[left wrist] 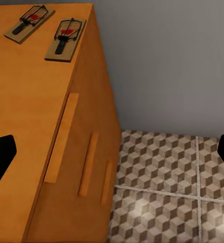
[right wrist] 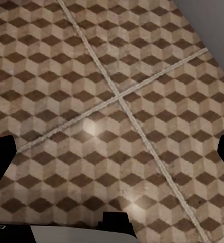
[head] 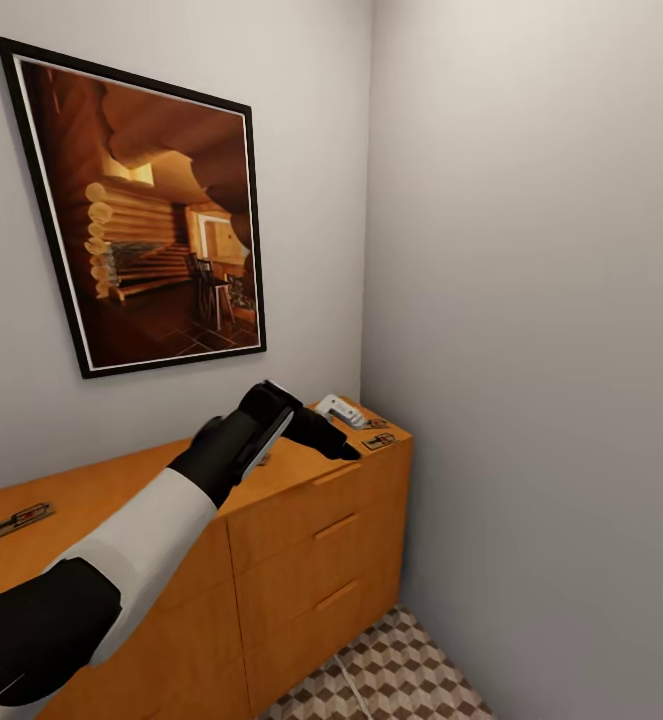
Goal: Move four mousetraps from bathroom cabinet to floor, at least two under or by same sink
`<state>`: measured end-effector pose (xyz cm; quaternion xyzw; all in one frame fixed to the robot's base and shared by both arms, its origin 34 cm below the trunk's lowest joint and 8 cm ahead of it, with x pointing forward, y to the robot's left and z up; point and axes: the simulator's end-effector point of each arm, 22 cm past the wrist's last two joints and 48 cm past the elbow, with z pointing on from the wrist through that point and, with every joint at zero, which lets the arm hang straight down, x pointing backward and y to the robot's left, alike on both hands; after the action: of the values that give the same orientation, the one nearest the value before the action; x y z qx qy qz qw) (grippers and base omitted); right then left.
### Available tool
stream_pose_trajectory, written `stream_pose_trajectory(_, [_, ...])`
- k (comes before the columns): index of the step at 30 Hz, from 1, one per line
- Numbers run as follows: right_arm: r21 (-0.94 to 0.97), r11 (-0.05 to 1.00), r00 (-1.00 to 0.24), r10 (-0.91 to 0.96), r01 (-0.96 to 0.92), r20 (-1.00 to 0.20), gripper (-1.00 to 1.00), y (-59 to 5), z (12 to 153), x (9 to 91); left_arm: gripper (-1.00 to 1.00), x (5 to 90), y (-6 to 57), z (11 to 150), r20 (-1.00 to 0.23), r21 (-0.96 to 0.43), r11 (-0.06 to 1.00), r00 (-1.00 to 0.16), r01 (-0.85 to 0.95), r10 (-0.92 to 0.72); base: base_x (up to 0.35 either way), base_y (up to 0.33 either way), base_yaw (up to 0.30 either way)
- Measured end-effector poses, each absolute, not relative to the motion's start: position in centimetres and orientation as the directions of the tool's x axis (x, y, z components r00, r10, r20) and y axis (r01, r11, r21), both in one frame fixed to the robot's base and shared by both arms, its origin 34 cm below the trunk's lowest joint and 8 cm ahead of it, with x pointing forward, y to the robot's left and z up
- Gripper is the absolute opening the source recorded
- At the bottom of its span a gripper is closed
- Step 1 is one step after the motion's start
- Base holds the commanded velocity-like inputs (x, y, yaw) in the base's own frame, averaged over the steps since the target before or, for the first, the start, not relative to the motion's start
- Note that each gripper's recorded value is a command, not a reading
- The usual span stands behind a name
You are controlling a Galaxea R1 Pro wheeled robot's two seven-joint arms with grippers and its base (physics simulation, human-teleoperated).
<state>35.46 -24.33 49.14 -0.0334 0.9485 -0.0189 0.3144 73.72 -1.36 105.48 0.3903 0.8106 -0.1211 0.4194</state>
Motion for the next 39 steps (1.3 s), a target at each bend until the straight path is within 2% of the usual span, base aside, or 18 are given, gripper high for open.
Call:
stream_pose_trajectory(20, [-0.057,0.997,-0.801,-0.076,-0.053,-0.594,1.0,-24.3,49.1,35.4,1.0,72.0,-1.4,105.7,-0.793,0.058,0.569,-0.308,0.82,0.525,0.0,0.0,0.0])
stream_pose_trajectory(39, [-0.056,0.997,-0.801,-0.076,-0.053,-0.594,1.0,-24.2,49.1,35.4,1.0,71.8,-1.2,105.7,-0.797,0.056,0.552,-0.295,0.832,0.527,0.041,0.0,0.0])
